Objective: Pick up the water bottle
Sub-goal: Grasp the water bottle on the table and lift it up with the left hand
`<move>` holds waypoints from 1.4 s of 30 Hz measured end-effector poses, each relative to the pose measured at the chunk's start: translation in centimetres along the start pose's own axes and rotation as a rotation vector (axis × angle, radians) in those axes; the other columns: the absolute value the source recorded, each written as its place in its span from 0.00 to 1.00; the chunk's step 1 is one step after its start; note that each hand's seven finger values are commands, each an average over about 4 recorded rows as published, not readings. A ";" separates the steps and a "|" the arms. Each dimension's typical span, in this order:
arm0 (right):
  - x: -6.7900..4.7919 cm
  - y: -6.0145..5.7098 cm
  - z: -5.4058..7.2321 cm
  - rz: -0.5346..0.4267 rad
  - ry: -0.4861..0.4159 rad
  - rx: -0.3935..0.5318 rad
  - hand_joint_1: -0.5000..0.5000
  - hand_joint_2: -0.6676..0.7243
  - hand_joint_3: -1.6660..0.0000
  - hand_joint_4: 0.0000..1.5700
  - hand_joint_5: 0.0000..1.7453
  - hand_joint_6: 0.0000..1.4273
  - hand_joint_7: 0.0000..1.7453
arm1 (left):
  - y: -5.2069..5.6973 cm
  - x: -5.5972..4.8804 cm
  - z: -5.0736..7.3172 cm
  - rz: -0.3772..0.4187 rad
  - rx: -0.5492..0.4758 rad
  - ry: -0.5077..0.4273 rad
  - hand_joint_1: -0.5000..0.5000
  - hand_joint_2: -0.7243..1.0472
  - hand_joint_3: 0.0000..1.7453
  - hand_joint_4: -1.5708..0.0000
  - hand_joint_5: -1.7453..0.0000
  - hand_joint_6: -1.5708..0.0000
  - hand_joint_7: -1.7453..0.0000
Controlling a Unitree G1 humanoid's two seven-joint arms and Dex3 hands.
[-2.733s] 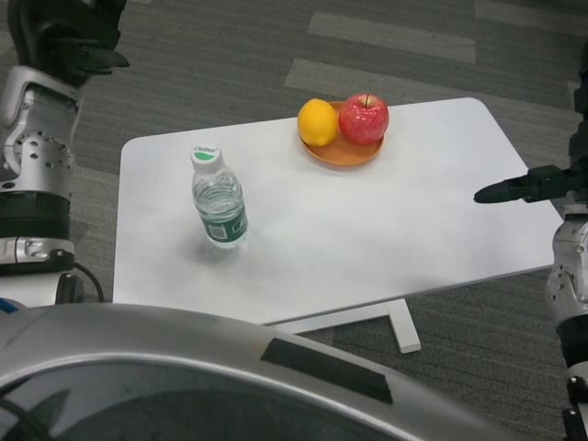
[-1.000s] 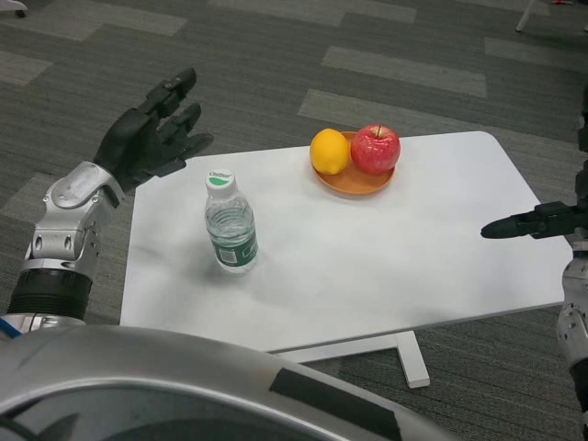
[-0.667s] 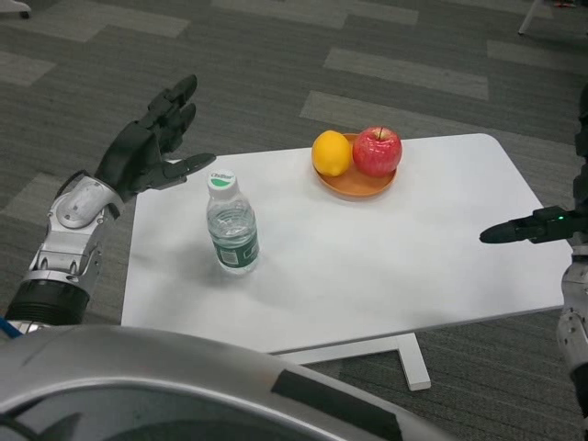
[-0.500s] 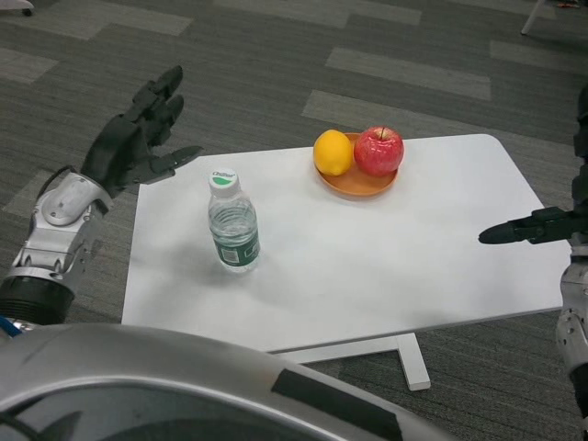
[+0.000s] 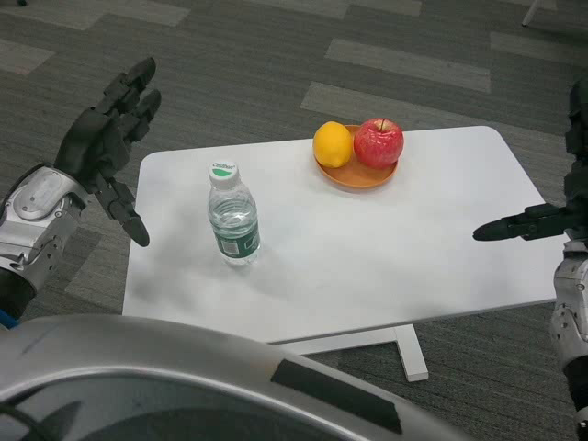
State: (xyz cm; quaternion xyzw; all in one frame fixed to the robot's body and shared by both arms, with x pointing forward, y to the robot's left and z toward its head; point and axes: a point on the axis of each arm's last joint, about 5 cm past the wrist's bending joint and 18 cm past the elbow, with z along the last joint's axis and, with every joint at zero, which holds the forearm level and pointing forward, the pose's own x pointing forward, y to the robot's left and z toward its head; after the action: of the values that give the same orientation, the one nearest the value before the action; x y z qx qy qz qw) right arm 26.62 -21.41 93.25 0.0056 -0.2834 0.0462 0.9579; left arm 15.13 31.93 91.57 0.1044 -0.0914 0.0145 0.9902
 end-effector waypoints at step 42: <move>-0.6 0.1 -0.5 0.008 0.036 -0.005 0.00 0.68 1.00 0.00 0.00 0.00 0.04 | -8.5 3.7 -4.8 -0.401 0.023 0.074 0.00 0.06 0.05 1.00 1.00 1.00 0.92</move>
State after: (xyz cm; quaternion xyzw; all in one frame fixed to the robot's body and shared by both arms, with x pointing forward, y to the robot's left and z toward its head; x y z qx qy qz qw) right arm 26.36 -21.38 92.50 0.0013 -0.2661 0.0492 0.9627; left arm 20.02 24.70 85.95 0.1315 -0.0321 -0.1782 0.9746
